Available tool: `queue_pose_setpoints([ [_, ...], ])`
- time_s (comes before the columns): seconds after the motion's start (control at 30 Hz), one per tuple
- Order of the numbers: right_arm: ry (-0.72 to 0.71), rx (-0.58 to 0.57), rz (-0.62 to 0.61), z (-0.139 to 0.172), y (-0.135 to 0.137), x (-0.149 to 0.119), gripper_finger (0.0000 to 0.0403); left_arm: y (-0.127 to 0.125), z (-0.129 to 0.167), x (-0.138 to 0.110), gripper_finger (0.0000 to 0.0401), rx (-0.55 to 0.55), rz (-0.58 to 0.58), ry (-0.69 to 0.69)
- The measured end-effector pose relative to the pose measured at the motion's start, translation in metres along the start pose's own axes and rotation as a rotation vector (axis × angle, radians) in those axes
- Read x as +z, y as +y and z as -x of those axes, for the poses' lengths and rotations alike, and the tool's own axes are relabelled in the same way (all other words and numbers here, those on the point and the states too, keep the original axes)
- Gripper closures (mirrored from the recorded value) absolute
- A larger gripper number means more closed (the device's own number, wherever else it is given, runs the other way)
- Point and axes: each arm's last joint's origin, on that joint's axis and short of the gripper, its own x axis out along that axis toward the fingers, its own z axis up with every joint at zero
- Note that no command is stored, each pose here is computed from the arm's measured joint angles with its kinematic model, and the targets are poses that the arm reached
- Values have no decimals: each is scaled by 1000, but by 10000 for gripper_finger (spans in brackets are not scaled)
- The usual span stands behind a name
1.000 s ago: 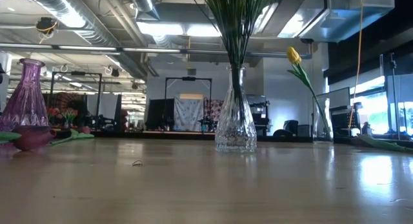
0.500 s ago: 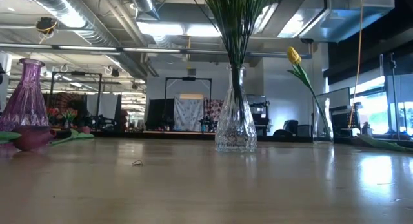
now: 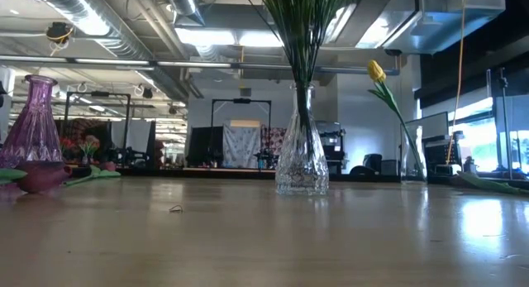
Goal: Sort flowers into vase by color
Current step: Put the yellow tulip into the top transparent vase
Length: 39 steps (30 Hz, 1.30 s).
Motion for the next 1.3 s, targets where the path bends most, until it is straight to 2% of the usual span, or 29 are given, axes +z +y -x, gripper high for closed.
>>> queue_pose_setpoints([
  [0.13, 5, -12, 4, 4, -6, 1, 396, 0, 9, 5, 318, 3, 14, 19],
  [0.3, 36, -39, 2, 19, -21, 8, 396, 0, 33, 15, 267, 66, 18, 78],
  [0.4, 105, -57, -3, 33, -31, 12, 396, -2, 54, 23, 249, 75, 11, 109],
  [0.5, 222, -101, 30, 56, -39, 21, 397, -2, 77, 31, 243, 99, 51, 135],
  [0.67, 509, -261, 183, 108, -30, 49, 397, -4, 110, 32, 247, 193, 124, 240],
  [0.8, 698, -416, 252, 147, -13, 68, 399, -9, 122, 28, 247, 196, 163, 248],
  [0.97, 790, -610, 258, 198, 9, 68, 399, -12, 119, 12, 247, 222, 166, 270],
  [1.17, 821, -822, 283, 255, 30, 47, 400, -14, 109, -2, 247, 216, 166, 282],
  [1.3, 823, -909, 263, 278, 31, 28, 400, -17, 107, -4, 248, 202, 185, 269],
])
